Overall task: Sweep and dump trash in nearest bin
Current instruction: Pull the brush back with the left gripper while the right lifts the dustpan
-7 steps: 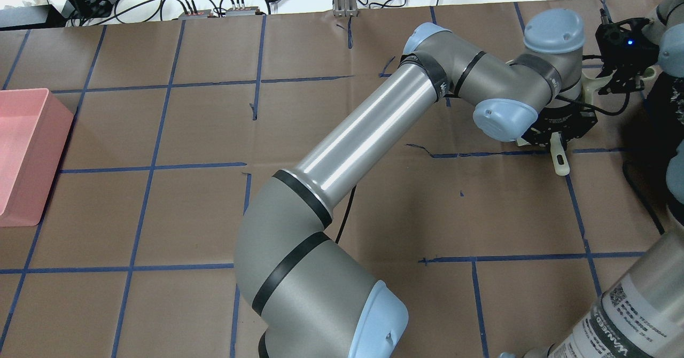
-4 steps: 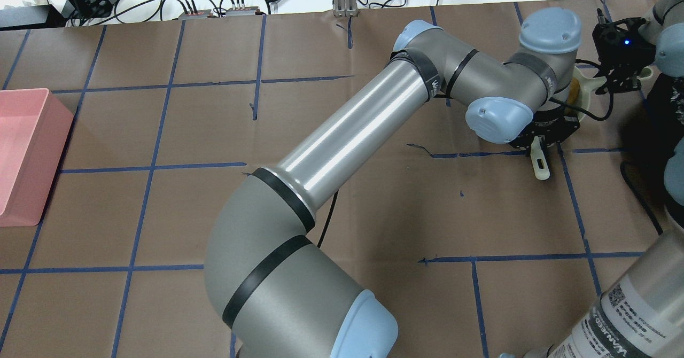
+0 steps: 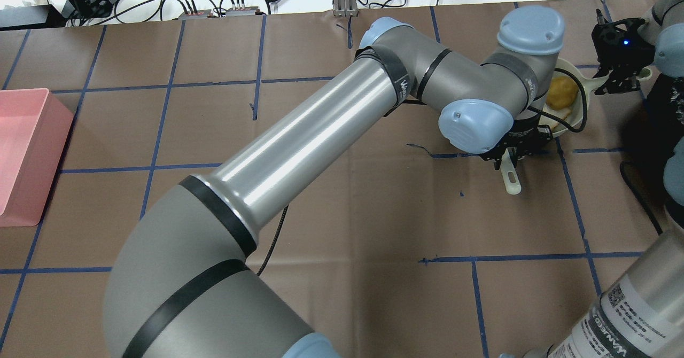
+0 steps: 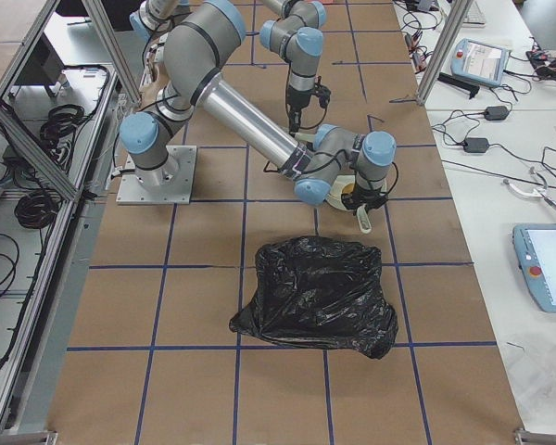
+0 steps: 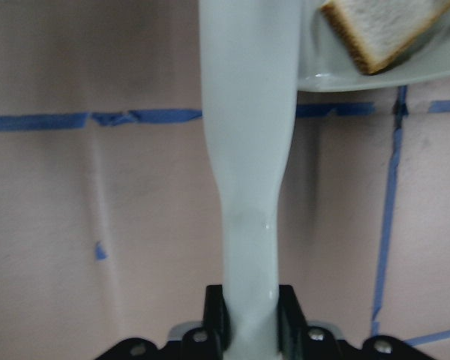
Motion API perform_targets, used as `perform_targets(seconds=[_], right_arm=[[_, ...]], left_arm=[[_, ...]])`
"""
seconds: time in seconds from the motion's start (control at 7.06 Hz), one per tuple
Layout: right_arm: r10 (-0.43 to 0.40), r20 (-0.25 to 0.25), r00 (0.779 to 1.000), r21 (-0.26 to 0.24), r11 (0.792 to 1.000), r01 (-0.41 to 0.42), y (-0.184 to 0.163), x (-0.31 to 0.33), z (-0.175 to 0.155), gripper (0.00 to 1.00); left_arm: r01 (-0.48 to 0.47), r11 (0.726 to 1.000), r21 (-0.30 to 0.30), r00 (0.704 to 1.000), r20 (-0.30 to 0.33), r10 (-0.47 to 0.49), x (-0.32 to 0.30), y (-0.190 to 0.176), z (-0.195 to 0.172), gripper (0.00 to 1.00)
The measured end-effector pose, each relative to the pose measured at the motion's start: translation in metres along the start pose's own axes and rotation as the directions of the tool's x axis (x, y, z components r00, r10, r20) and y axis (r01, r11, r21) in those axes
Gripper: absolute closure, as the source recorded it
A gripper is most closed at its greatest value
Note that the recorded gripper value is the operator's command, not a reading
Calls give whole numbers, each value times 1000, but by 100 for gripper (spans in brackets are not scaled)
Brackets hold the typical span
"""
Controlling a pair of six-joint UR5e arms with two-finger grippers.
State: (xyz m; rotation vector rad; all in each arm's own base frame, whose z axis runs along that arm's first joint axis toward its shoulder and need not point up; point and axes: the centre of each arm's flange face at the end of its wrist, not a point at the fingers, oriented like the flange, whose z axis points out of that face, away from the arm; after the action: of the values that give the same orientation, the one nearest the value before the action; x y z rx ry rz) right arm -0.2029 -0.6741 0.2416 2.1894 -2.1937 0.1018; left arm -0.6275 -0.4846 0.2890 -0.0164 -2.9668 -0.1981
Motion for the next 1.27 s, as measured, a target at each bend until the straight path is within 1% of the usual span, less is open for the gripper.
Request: perform_targets(seconds=[0.28, 0.57, 0.85, 0.99, 1.13, 1.27], right_arm=[[12, 12, 1000, 24, 1000, -12, -2, 0, -1, 100], [19, 13, 1000, 31, 999, -20, -3, 0, -4, 100], [21, 8, 1000, 24, 999, -21, -2, 0, -10, 100], [23, 4, 1000, 17, 1000, -23, -2, 0, -14, 100], [25, -1, 1000, 11, 1000, -25, -2, -1, -19, 100], [29, -9, 1000, 7, 1000, -29, -3, -1, -26, 100]], left_arm=[[17, 1000, -17, 998, 66, -16, -40, 42, -12, 100], [30, 998, -49, 994, 107, -25, -85, 96, -19, 100], [28, 999, -29, 989, 146, -23, -132, 152, -40, 100], [25, 1000, -18, 988, 155, -22, -156, 181, -48, 100], [18, 1000, 3, 987, 162, -19, -182, 211, -52, 100], [7, 999, 41, 986, 167, -14, -205, 232, -50, 100]])
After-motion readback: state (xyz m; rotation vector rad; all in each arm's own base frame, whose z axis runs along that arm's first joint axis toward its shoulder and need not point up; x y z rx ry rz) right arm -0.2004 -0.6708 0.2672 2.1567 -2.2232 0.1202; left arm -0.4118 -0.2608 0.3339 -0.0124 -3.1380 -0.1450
